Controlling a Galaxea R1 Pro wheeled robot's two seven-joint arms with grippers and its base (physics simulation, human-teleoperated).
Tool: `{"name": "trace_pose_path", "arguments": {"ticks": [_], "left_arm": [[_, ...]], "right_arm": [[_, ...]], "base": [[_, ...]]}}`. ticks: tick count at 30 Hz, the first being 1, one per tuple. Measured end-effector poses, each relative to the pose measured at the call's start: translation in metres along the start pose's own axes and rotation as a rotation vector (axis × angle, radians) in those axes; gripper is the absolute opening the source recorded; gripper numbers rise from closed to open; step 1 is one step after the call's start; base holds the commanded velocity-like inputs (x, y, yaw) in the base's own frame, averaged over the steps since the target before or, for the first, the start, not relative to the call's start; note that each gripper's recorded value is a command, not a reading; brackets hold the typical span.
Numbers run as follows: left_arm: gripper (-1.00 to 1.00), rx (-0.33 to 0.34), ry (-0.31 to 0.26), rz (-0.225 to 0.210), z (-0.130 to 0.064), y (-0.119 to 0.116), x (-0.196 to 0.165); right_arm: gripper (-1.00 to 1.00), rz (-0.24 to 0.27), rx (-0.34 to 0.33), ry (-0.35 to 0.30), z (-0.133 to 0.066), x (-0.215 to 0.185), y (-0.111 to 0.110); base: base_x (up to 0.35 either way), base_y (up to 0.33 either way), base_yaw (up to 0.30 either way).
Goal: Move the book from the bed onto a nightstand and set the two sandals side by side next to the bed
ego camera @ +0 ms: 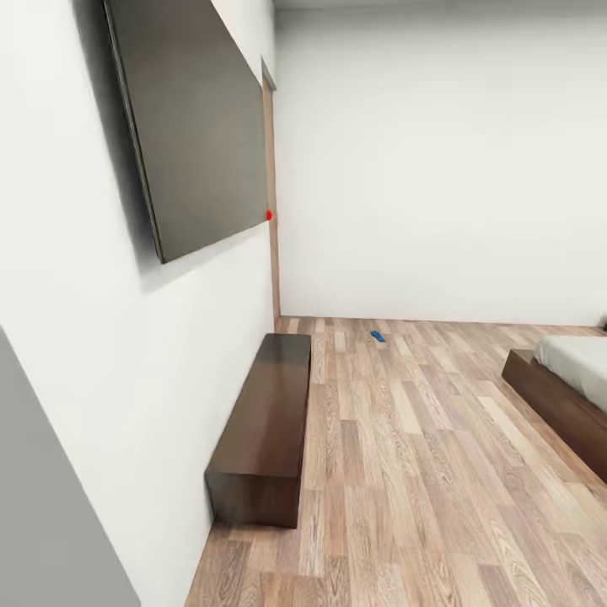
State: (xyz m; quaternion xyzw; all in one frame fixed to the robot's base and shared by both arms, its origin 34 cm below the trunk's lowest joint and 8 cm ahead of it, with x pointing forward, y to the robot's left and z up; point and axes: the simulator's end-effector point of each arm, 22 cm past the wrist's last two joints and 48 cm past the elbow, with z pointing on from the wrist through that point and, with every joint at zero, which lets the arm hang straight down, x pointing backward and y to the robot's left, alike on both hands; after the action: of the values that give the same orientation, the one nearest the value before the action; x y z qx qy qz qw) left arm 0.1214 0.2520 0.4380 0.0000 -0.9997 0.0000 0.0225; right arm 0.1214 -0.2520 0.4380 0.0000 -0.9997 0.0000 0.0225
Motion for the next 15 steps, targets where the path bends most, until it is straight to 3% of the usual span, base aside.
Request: {"name": "trace_pose_path", "arguments": {"ticks": [4,15], "left_arm": [[1.00,0.024,-0.067,-0.037,-0.001,-0.011,-0.034],[1.00,0.021,-0.236,-0.070,-0.010,-0.008,-0.113]], "right_arm": [[1.00,0.006,-0.034,-0.067,-0.001,-0.034,0.015],[1.00,0.004,-0.037,-0.183,-0.006,-0.090,0.015]], "base": [[0.000,0.000,0.000],[0.000,0.000,0.000]]}}
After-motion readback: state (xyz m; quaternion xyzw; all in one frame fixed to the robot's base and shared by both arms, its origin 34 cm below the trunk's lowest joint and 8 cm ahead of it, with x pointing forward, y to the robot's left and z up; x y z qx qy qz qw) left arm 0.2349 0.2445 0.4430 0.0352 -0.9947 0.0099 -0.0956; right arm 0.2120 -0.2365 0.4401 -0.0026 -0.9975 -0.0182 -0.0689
